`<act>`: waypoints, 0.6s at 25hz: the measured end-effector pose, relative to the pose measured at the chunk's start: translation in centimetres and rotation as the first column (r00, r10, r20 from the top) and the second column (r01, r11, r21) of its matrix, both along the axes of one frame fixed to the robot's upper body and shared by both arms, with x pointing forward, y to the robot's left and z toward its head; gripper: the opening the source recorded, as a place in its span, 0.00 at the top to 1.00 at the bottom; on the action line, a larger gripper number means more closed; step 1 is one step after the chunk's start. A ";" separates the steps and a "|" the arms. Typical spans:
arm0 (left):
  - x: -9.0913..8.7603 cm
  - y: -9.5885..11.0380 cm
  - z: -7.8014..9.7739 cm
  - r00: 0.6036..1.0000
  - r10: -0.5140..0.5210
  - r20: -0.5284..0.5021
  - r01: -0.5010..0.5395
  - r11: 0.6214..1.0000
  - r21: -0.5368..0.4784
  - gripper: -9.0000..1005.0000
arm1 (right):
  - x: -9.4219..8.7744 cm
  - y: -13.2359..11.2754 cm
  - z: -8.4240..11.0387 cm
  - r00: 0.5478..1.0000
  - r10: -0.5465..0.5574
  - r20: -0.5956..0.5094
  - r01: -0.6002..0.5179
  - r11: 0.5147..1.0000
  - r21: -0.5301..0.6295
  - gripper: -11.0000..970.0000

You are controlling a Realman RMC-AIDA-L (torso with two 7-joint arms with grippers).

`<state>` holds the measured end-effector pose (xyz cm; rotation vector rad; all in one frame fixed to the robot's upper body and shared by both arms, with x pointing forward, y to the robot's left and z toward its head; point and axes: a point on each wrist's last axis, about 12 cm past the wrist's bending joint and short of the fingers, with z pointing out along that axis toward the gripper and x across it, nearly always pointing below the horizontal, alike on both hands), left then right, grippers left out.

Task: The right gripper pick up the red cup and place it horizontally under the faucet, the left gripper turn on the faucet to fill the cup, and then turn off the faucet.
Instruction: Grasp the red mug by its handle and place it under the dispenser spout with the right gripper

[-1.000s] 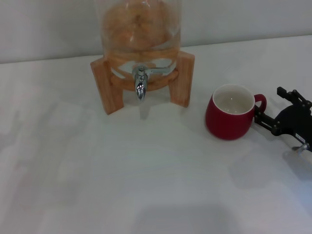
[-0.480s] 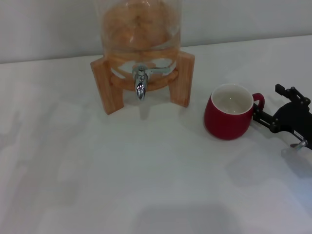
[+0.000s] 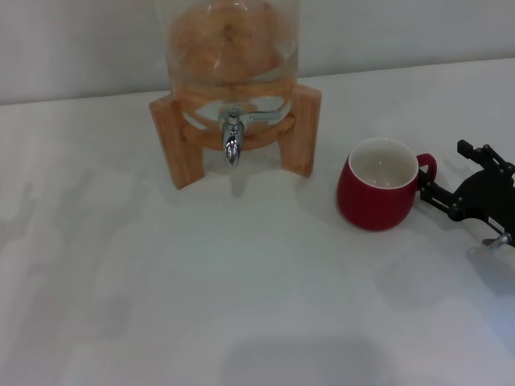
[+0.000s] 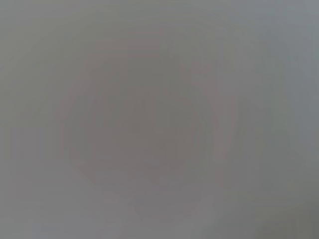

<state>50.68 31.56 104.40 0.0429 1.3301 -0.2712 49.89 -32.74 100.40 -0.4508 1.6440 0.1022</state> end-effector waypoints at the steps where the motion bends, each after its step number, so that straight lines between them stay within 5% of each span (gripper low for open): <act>1: 0.0 0.0 0.0 1.000 0.000 -0.001 0.000 1.000 0.000 0.18 | 0.0 0.0 0.0 1.000 0.001 0.002 -0.001 1.000 0.001 0.18; 15: 0.0 -0.1 -0.1 1.000 -0.003 -0.006 0.003 1.000 0.001 0.18 | 0.0 0.2 0.3 1.000 0.020 0.019 -0.020 1.000 0.004 0.19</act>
